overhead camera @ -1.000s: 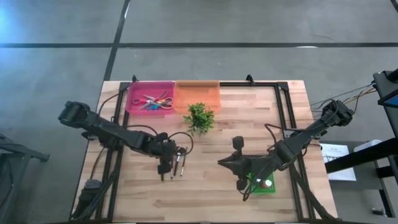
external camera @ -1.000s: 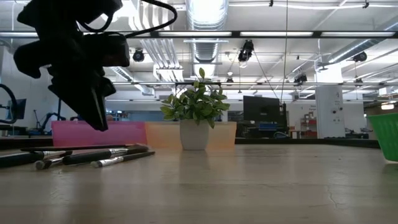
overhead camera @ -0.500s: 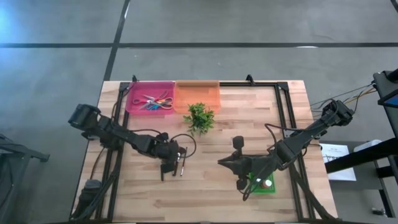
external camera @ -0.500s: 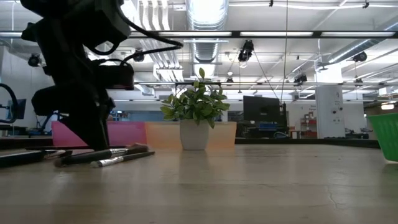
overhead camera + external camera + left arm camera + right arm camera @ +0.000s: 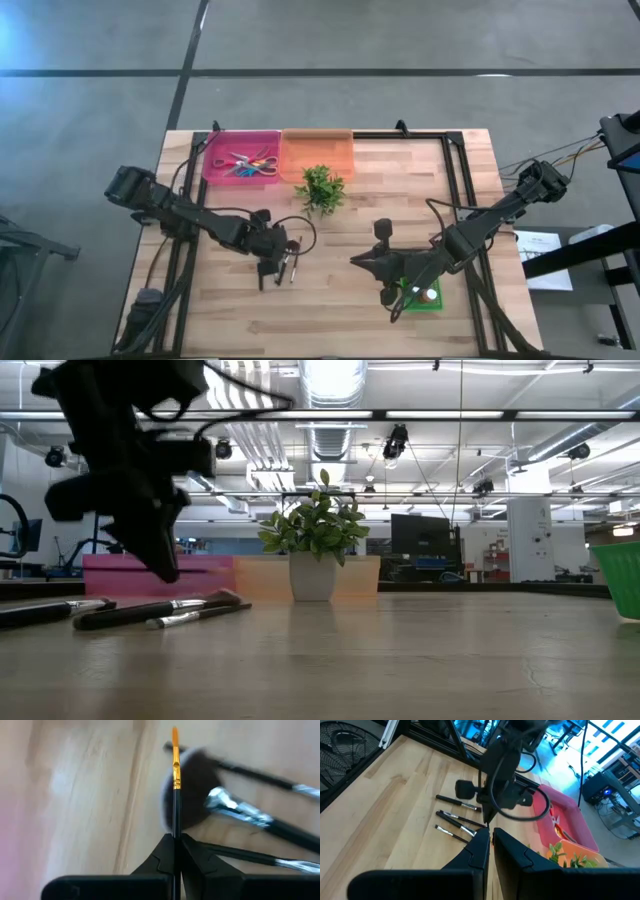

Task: Pick & Place Paint Supplies
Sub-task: Put the gold paintbrush into the orange bin

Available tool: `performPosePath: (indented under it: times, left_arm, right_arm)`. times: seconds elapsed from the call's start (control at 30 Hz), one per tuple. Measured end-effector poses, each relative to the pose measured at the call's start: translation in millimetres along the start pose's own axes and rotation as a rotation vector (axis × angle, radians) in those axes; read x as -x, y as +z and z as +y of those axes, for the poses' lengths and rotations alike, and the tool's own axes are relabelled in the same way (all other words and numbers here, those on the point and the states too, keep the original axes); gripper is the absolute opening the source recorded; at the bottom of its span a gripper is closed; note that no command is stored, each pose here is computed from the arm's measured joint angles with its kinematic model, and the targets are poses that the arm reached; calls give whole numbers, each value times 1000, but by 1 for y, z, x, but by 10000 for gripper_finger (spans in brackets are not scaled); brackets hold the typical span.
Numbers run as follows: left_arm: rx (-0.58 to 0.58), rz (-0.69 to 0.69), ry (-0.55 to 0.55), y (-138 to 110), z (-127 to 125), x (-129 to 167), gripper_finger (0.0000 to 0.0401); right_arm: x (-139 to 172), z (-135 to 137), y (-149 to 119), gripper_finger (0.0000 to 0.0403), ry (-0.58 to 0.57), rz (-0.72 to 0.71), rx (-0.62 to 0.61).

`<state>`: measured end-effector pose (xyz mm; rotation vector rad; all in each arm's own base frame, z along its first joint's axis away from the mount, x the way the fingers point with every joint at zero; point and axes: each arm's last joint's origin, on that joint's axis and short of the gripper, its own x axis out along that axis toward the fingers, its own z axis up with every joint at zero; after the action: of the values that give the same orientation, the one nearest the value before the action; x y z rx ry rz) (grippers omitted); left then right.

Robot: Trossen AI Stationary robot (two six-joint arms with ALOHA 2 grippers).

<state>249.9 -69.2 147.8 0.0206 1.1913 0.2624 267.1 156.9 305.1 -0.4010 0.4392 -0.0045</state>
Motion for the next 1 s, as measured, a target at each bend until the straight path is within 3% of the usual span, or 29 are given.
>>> performPosePath:
  times: [0.17, 0.3, 0.5, 0.67, 0.83, 1.0]
  left_arm:
    - [-51, -89, 58, 10, -3, 30, 14]
    - [-40, -200, 240, 17, 7, 55, 14]
    - [-127, -362, 493, 37, 25, 80, 14]
    - [-170, -380, 570, 65, 72, 80, 14]
    - [-192, -437, 510, 87, 142, 72, 14]
    - [-148, -504, 387, 81, 207, 67, 14]
  right_arm:
    - [0, 0, 0, 22, 0, 1, 1]
    - [0, 0, 0, 22, 2, 3, 3]
    - [0, 1, -2, 22, 4, 14, 11]
    - [0, 1, -2, 22, 3, 15, 11]
    - [0, 1, -2, 22, 3, 15, 11]
    - [0, 1, -2, 22, 3, 16, 14]
